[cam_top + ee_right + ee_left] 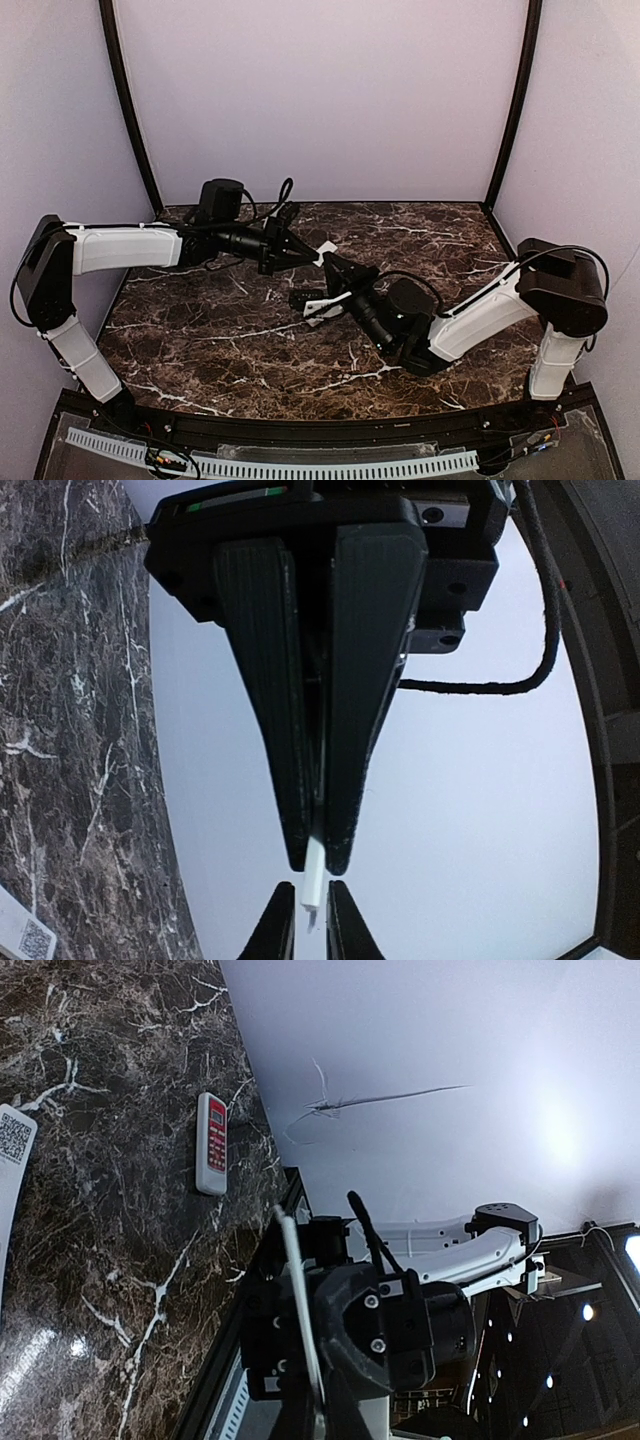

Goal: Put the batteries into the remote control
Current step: Pass from the right arm to the left, then pass from the left arm to the right

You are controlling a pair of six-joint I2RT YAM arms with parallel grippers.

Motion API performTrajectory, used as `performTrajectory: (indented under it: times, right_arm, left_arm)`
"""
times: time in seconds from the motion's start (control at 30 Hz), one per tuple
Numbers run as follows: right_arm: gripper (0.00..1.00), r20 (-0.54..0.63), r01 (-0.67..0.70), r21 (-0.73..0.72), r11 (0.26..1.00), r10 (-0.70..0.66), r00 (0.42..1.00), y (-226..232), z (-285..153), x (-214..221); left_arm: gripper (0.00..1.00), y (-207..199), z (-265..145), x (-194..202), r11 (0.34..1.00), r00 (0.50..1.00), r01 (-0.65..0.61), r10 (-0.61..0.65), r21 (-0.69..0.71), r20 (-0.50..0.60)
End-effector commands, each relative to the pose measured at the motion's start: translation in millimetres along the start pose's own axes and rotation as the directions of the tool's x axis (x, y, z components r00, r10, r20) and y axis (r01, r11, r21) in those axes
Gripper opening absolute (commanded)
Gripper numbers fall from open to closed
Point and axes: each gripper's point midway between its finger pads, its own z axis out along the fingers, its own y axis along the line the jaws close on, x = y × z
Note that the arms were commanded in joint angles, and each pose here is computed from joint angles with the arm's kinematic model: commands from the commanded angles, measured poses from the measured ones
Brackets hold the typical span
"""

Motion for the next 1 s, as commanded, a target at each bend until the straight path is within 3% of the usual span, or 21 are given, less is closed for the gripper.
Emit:
performTrajectory:
  times: [0.0,0.07,0.17,0.33,0.43,0.5,0.67,0.8,0.97]
  right_arm:
    - [0.28,0.011,-0.121,0.149,0.981,0.12,0.993,-39.6,-4.5,-2.1]
    - [0.55,0.008,-0.145,0.138,0.98,0.145,0.989,-40.4,-7.0,1.9]
    - [0.72,-0.011,-0.194,0.092,0.977,0.196,0.981,-36.5,-8.9,10.1]
    - [0.84,-0.073,-0.328,-0.06,0.943,0.323,0.943,-14.2,-15.9,23.7]
    - [0.84,-0.13,-0.515,-0.183,0.837,0.499,0.857,-10.9,-19.9,32.7]
    - [0.85,-0.178,-0.644,-0.305,0.701,0.623,0.762,-11.1,-23.5,37.6]
    - [0.78,-0.278,-0.856,-0.461,0.235,0.877,0.391,-47.5,-20.5,58.9]
    - [0.73,-0.398,-0.847,-0.529,-0.046,0.895,0.2,-50.8,-17.6,65.7]
    - [0.63,-0.564,-0.685,-0.598,-0.416,0.826,-0.01,-49.7,-21.8,51.5]
  left_arm:
    - [0.0,-27.5,-3.0,-3.3,0.994,0.996,-0.089,0.088,0.063,0.007]
    - [0.0,-30.8,-7.3,-7.3,0.991,0.993,-0.117,0.115,0.063,0.028]
    - [0.0,-36.2,-15.5,-13.6,0.986,0.988,-0.148,0.144,0.072,0.06]
    - [0.01,-39.7,-35.4,-28.1,0.978,0.973,-0.199,0.191,0.057,0.13]
    - [0.0,-31.7,-45.6,-28.8,0.967,0.955,-0.256,0.254,-0.009,0.152]
    - [0.0,-24.4,-48.7,-23.2,0.949,0.94,-0.309,0.314,-0.059,0.133]
    - [0.0,-11.8,-47.9,-5.6,0.908,0.906,-0.414,0.418,-0.065,0.071]
    - [0.0,-3.7,-44.8,6.4,0.869,0.869,-0.489,0.493,-0.067,0.042]
    - [0.0,-7.1,-33.9,25.8,0.786,0.789,-0.614,0.613,-0.072,-0.037]
